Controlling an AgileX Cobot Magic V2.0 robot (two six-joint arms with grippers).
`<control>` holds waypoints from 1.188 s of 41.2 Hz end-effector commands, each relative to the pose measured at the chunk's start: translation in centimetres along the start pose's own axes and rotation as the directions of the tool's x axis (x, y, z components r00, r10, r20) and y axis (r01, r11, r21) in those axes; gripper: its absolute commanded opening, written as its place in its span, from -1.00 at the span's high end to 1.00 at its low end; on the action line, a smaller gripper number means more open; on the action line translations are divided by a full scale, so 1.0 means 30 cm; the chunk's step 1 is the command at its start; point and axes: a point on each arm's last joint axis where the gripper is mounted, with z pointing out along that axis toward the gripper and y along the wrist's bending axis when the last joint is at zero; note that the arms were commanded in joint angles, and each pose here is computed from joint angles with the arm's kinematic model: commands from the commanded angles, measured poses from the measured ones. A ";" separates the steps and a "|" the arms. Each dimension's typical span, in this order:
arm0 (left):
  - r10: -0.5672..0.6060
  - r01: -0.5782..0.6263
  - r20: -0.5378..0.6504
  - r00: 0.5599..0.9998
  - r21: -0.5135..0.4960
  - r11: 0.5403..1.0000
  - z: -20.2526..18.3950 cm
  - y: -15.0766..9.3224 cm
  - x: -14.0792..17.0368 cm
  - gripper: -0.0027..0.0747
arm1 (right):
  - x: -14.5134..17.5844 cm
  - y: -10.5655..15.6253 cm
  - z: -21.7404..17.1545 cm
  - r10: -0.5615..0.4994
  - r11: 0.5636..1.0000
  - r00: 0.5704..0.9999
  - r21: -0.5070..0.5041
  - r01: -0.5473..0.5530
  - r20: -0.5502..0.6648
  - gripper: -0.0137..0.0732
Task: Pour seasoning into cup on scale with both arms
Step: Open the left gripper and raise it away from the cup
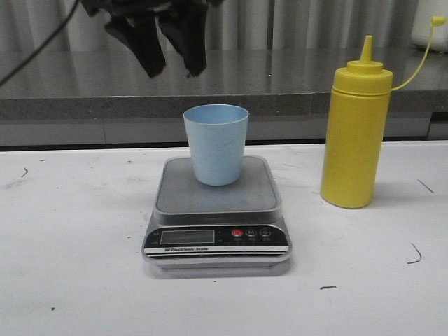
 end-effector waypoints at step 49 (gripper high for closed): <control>-0.013 0.037 0.633 0.774 -0.025 0.999 -0.679 0.015 0.835 -0.12 | -0.046 -0.004 -0.018 -0.003 1.000 0.997 0.007 0.003 0.083 -0.41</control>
